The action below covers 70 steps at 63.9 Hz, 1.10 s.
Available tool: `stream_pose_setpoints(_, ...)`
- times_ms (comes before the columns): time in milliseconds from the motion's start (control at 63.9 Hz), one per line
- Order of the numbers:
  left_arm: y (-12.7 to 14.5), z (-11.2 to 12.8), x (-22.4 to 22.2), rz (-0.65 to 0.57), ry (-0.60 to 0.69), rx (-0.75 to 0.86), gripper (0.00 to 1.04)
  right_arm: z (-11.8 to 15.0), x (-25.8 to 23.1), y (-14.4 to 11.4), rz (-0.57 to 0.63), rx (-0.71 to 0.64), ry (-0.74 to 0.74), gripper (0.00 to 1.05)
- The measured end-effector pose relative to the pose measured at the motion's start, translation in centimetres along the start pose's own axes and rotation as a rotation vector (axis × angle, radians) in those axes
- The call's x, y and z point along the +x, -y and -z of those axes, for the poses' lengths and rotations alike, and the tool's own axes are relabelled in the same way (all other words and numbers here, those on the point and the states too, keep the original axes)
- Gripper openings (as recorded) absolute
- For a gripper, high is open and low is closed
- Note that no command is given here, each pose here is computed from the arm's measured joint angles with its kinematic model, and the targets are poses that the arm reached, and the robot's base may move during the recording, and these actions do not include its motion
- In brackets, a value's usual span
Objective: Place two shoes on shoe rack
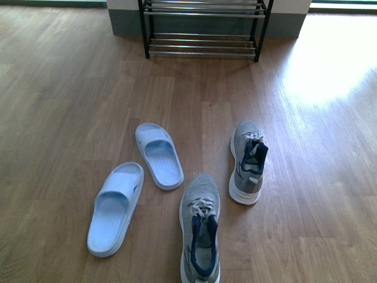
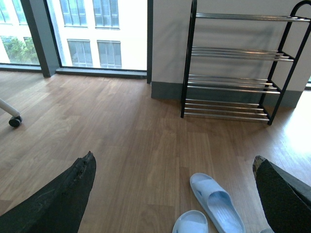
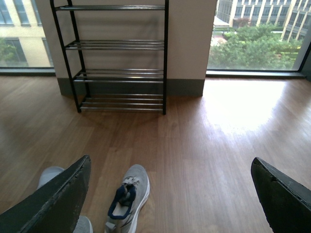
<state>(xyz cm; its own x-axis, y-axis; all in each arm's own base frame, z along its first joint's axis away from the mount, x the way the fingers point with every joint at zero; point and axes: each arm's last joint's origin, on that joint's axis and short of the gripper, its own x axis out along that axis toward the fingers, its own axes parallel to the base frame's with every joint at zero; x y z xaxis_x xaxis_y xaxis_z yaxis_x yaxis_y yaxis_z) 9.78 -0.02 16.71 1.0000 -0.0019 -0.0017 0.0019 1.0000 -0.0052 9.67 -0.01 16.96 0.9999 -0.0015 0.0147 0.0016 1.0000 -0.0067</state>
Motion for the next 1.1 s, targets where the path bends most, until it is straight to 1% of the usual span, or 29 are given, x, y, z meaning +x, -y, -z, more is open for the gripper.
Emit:
stream_pose_setpoints(564,0.0,0.0,0.0,0.000,0.000,0.000,0.95,0.0,0.0,0.0,0.000,0.000,0.000,0.96)
stream_pose_setpoints(595,0.0,0.1,0.0,-0.011,-0.014,-0.011,0.95,0.0,0.0,0.0,0.000,0.000,0.000,0.96)
stream_pose_setpoints(626,0.0,0.1,0.1,-0.054,-0.076,-0.061,0.95,0.0,0.0,0.0,-0.001,0.000,0.000,0.96)
stream_pose_setpoints(642,0.1,0.1,0.3,-0.074,-0.116,-0.114,0.95,0.0,0.0,0.0,0.000,0.000,0.000,0.96)
stream_pose_setpoints(673,0.4,-0.1,0.8,-0.091,-0.163,-0.170,0.95,0.0,0.0,0.0,0.001,0.000,0.000,0.96)
stream_pose_setpoints(689,0.5,-0.3,1.2,-0.085,-0.185,-0.228,0.95,0.0,0.0,0.0,0.000,0.000,0.000,0.96)
stream_pose_setpoints(705,0.6,-0.3,1.5,-0.076,-0.198,-0.239,0.95,0.0,0.0,0.0,-0.001,0.000,0.000,0.96)
stream_pose_setpoints(736,1.0,-0.6,2.7,-0.038,-0.246,-0.325,0.95,0.0,0.0,0.0,-0.002,0.000,0.000,0.96)
stream_pose_setpoints(752,1.1,-0.6,3.1,-0.030,-0.258,-0.342,0.95,0.0,0.0,0.0,-0.002,0.000,0.000,0.96)
stream_pose_setpoints(814,1.7,0.2,6.4,-0.006,-0.387,-0.431,0.95,0.0,0.0,0.0,-0.001,0.000,0.000,0.96)
stream_pose_setpoints(861,1.9,1.2,8.3,0.016,-0.481,-0.447,0.95,0.0,0.0,0.0,-0.001,0.000,0.000,0.96)
stream_pose_setpoints(877,2.0,2.1,9.4,0.028,-0.545,-0.450,0.95,0.0,0.0,0.0,-0.002,0.000,0.000,0.96)
stream_pose_setpoints(892,2.1,2.4,9.8,0.031,-0.568,-0.451,0.95,0.0,0.0,0.0,-0.002,0.000,0.000,0.96)
stream_pose_setpoints(939,2.4,4.6,11.7,0.040,-0.701,-0.438,0.95,0.0,0.0,0.0,-0.002,0.000,0.000,0.96)
stream_pose_setpoints(955,2.4,5.0,12.0,0.037,-0.723,-0.432,0.95,0.0,0.0,0.0,-0.002,0.000,0.000,0.96)
stream_pose_setpoints(1002,2.7,7.4,13.5,0.043,-0.843,-0.409,0.95,0.0,0.0,0.0,-0.001,0.000,0.000,0.96)
stream_pose_setpoints(1096,3.6,11.0,15.8,0.076,-0.993,-0.345,0.95,0.0,0.0,0.0,-0.001,0.000,0.000,0.96)
